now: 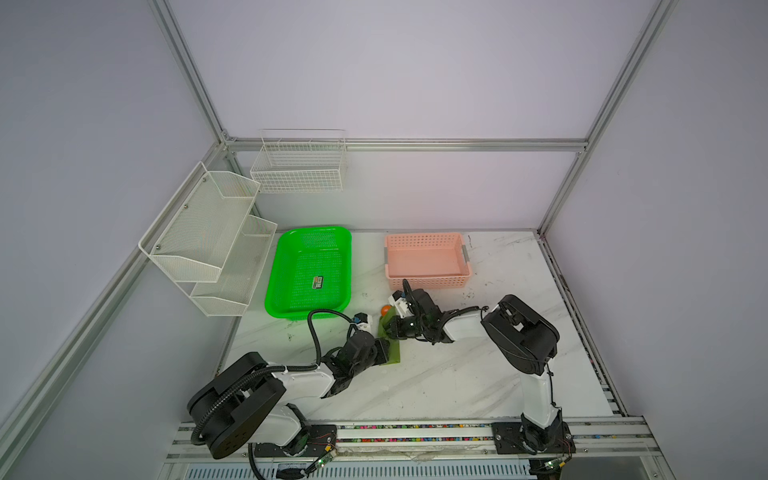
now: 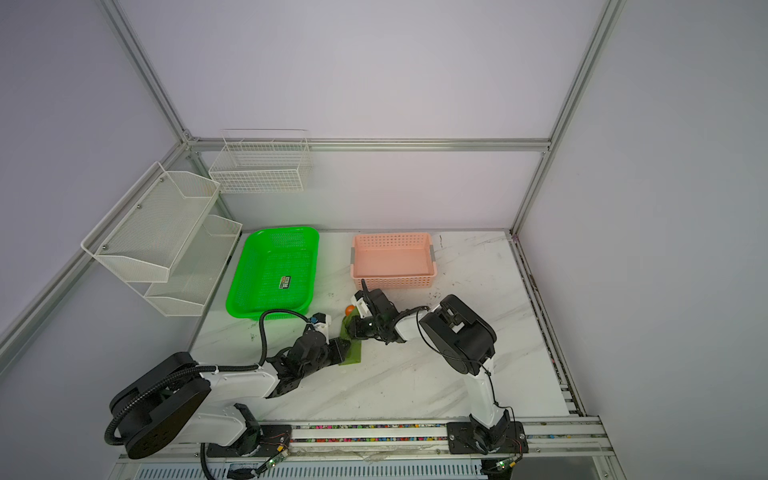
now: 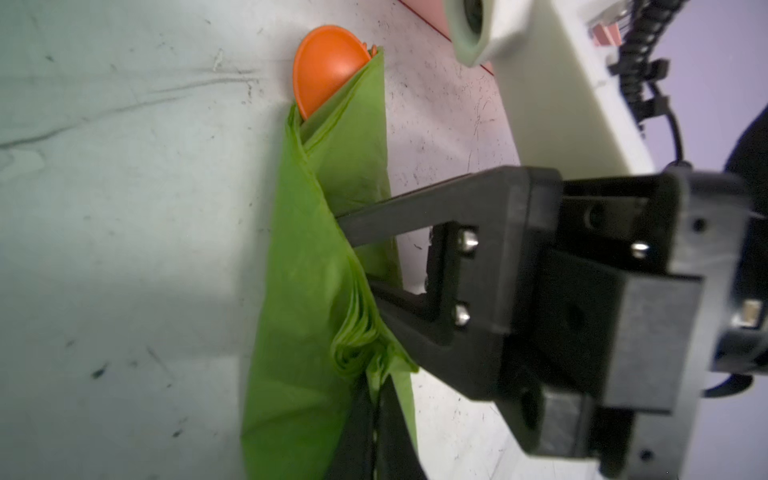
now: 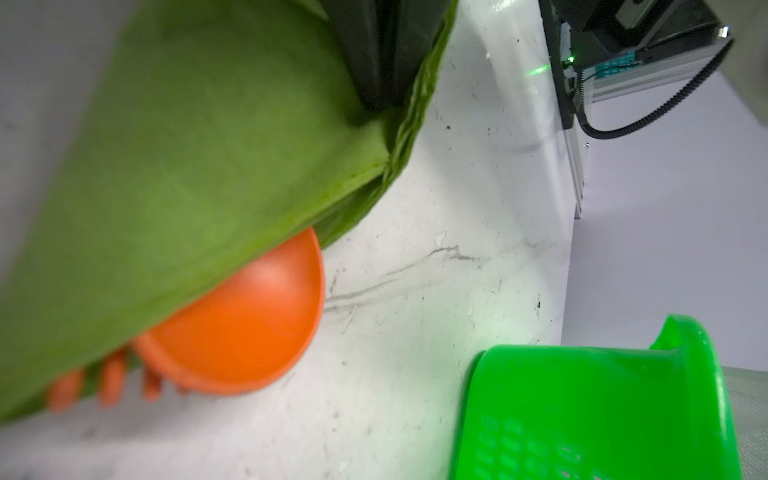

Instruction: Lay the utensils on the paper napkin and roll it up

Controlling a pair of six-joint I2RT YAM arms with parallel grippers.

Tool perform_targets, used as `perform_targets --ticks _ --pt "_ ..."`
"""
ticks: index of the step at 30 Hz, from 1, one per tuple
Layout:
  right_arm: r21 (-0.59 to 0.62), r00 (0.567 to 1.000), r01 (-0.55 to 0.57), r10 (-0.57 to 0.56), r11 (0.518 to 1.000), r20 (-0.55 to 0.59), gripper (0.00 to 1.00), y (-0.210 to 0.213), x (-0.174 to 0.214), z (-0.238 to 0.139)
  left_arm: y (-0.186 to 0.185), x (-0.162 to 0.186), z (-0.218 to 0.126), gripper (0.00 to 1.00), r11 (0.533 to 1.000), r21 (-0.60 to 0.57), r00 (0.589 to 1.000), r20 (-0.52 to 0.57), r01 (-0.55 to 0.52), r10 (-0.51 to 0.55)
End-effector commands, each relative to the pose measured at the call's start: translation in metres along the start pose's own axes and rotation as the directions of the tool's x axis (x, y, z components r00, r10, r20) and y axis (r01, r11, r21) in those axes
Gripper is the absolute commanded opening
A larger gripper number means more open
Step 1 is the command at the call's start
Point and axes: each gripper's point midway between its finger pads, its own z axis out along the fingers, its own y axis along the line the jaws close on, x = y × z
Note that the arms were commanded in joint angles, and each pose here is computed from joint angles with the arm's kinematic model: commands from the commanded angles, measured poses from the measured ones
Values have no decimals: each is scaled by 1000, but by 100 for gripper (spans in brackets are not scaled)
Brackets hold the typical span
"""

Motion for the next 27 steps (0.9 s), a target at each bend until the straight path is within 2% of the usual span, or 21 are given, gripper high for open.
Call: perform_targets --ticks 1,12,17,23,27 --pt "118 998 -53 57 992 -27 21 -27 13 4 -2 23 -4 0 999 32 997 -77 -4 7" --pt "110 999 -47 46 993 13 29 -3 -7 -11 10 30 2 0 999 -33 993 -114 -11 7" --pt "98 997 -38 32 994 64 32 21 -28 -30 30 42 7 0 994 -109 989 -147 4 -20" --pt "148 997 -26 15 989 72 33 28 -34 -47 31 38 4 0 992 -124 992 -126 10 -25" --pt "227 999 -9 -2 974 49 33 16 -25 -57 23 27 -3 0 994 -107 996 -89 16 -25"
